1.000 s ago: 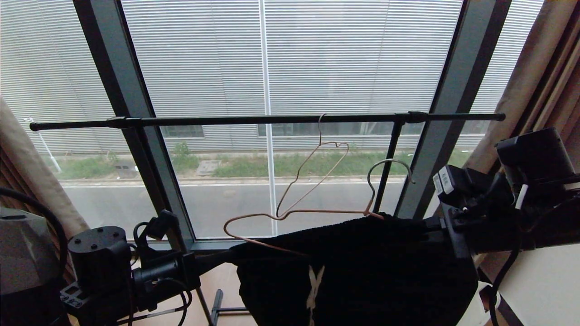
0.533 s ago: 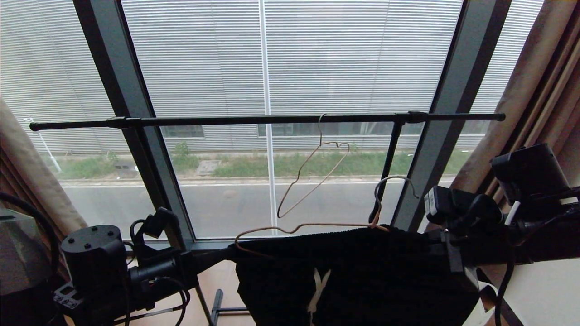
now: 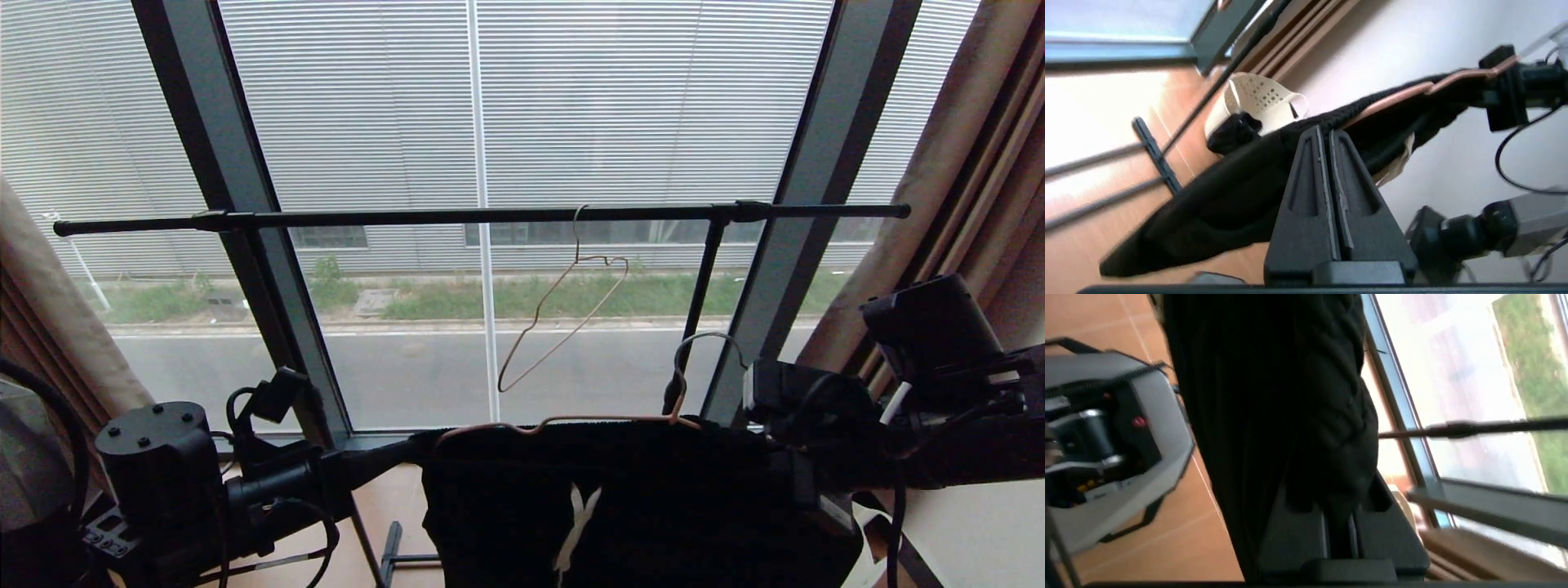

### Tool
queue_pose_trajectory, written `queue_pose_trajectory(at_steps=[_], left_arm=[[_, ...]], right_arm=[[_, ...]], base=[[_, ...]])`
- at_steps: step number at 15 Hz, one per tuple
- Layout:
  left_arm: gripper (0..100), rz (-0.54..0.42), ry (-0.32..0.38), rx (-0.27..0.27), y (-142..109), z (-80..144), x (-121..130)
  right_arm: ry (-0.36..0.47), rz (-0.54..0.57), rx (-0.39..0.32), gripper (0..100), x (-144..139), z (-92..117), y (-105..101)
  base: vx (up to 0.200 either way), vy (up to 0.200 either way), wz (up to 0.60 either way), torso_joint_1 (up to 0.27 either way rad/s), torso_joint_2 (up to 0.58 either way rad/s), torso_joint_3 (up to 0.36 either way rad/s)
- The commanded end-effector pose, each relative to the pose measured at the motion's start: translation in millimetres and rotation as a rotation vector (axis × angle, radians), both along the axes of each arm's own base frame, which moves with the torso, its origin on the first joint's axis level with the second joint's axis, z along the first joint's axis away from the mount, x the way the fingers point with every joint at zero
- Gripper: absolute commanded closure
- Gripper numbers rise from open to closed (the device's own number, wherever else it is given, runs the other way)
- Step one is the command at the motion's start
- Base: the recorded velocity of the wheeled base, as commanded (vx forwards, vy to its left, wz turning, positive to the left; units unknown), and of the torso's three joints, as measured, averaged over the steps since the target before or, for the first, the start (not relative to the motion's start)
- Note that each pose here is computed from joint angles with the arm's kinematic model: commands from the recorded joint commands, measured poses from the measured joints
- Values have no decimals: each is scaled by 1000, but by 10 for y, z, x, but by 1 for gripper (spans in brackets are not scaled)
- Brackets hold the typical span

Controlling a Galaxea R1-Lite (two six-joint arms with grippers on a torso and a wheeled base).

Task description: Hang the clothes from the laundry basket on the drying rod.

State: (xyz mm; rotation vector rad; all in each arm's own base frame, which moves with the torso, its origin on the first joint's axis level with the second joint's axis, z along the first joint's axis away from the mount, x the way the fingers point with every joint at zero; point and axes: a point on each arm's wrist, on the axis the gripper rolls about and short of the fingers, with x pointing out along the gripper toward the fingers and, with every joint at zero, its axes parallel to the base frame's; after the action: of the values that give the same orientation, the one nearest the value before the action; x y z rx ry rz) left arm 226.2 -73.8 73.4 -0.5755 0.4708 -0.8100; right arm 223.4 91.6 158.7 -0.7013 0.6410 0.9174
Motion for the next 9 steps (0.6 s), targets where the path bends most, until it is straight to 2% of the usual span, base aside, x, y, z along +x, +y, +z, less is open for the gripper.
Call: queue_pose_trajectory(at_steps=[1, 3, 5, 7, 9], left_arm=[[100, -16, -69, 25, -17, 55, 1], [100, -32, -123, 38, -49, 103, 21], [100, -35, -169, 27, -76, 181, 75], [100, -27, -184, 24, -64, 208, 101], [100, -26, -207, 19, -73, 262, 135]], right_arm=[[9, 11, -13, 100, 20, -35, 52], [4, -2, -33, 100, 24, -44, 56], [0, -13, -64, 100, 0, -56, 69], [5, -14, -68, 100, -5, -62, 67], [8, -37, -109, 100, -18, -121, 62]], base=[[0, 0, 0, 0, 0, 0], [0, 0, 0, 0, 0, 0], [0, 0, 0, 0, 0, 0], [0, 0, 0, 0, 0, 0], [0, 0, 0, 0, 0, 0]])
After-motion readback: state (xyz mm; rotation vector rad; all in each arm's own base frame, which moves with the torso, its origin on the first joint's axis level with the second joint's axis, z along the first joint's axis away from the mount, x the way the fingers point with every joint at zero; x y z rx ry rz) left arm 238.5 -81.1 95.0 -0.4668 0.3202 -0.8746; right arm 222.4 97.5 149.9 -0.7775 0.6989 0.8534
